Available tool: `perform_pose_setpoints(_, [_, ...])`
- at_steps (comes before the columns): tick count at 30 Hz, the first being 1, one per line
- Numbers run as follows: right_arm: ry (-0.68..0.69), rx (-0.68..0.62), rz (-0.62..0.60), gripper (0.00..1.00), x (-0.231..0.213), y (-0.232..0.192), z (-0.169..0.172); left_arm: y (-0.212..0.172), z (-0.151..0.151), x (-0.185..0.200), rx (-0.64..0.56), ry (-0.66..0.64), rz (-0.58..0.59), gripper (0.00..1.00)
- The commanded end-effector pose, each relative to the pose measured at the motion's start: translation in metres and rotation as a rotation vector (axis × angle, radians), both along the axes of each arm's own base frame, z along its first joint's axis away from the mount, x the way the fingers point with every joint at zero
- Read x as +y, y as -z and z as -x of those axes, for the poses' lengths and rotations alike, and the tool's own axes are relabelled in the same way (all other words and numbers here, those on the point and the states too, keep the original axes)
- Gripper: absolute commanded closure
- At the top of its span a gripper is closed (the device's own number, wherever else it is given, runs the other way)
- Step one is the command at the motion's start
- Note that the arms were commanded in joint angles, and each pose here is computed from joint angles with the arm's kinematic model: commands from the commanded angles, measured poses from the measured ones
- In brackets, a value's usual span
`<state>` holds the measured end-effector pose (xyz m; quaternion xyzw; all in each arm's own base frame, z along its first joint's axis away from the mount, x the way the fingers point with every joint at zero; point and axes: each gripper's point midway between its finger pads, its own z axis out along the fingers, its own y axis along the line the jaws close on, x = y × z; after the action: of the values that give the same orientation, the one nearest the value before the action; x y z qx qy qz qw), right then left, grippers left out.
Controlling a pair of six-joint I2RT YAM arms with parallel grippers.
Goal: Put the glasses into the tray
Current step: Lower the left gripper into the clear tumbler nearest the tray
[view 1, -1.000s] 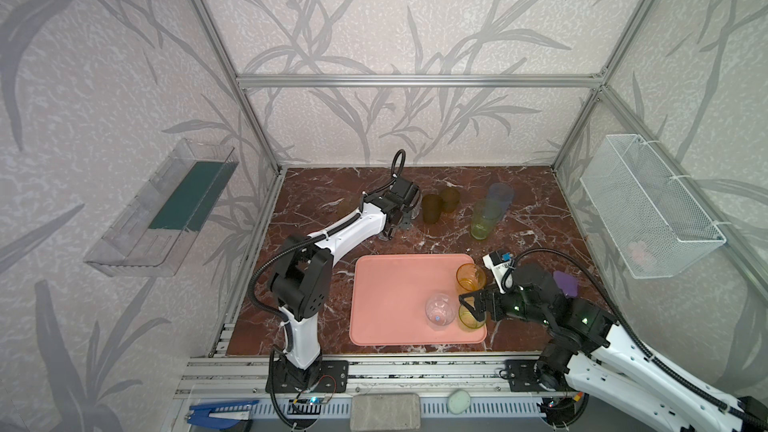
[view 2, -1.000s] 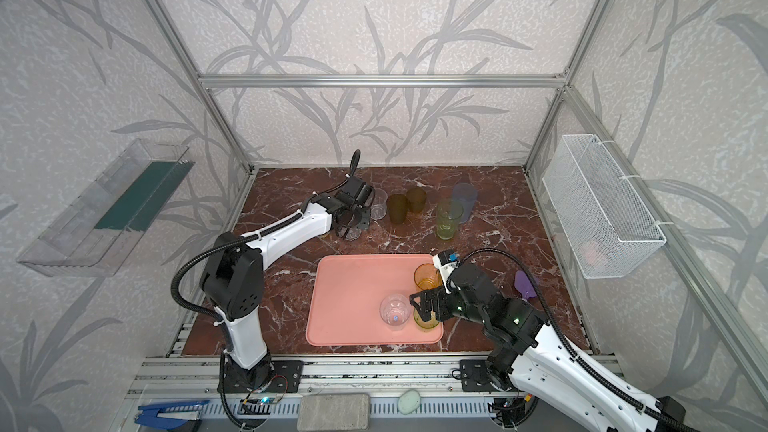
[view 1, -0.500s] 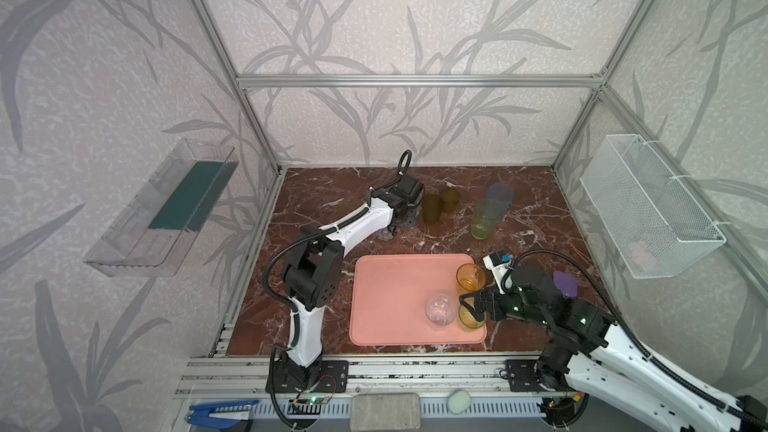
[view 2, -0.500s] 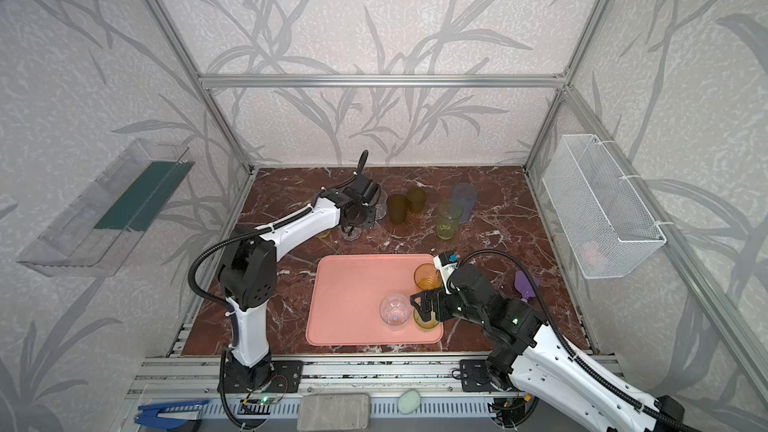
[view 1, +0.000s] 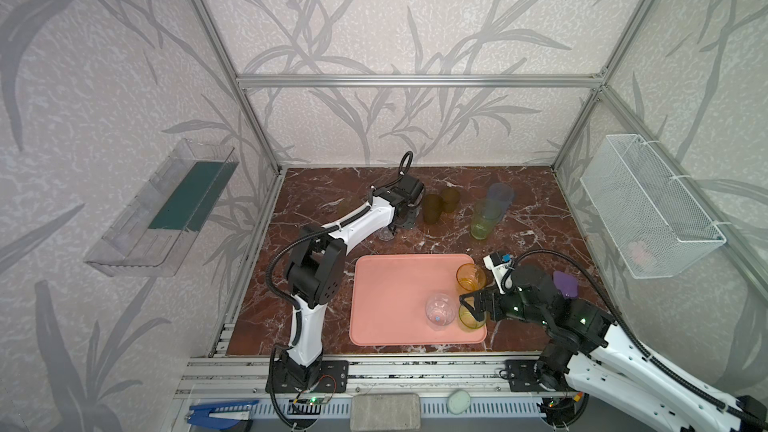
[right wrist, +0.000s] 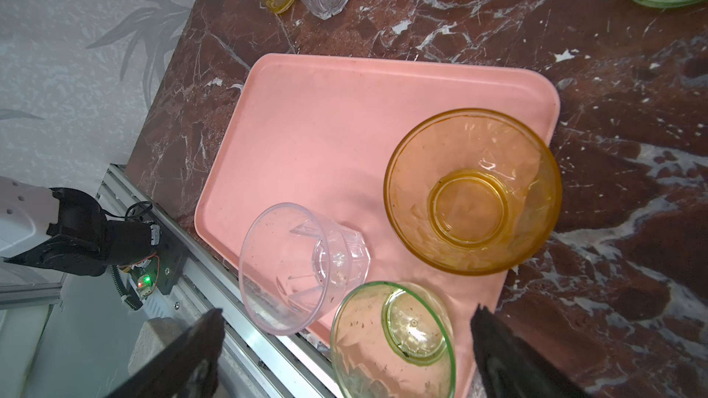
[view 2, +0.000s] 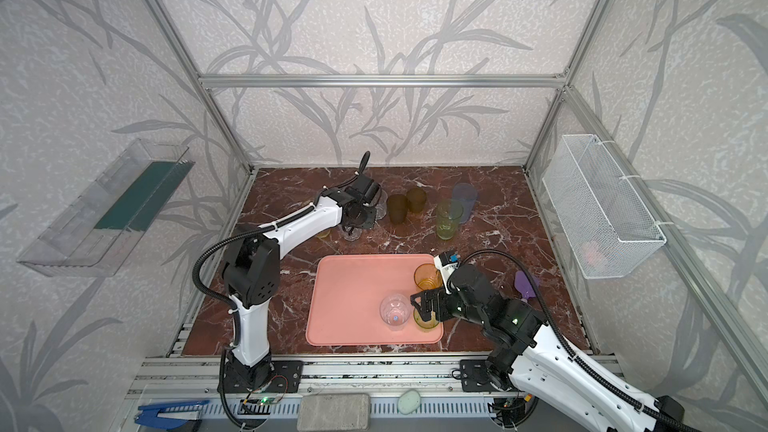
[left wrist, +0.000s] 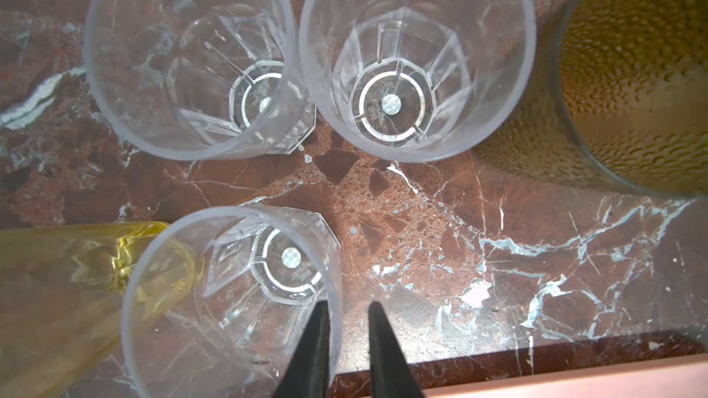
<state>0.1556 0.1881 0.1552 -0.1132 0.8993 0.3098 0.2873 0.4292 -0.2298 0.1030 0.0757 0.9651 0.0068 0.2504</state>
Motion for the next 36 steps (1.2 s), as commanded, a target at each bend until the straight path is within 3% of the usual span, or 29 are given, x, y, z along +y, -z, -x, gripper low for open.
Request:
perform_pose_setpoints(1, [0.007,-0.002,0.000,0.01,-0.001,0.001,0.000,0.001,-0.001,0.002,0.010,0.008,-0.018,0.90])
perform_pose_setpoints(13, [0.016,-0.004,-0.006,0.01,-0.003,0.000,0.001,0.007,0.000,0.002,0.025,0.012,-0.030,0.92])
perform_pose_setpoints(21, [0.019,-0.002,-0.005,0.01,-0.003,0.002,0.001,0.011,0.002,0.002,0.061,0.011,-0.042,1.00])
perform_pose_setpoints(36, [0.024,-0.011,-0.008,0.01,-0.006,-0.003,0.001,-0.029,0.024,0.002,0.040,0.001,0.050,1.00])
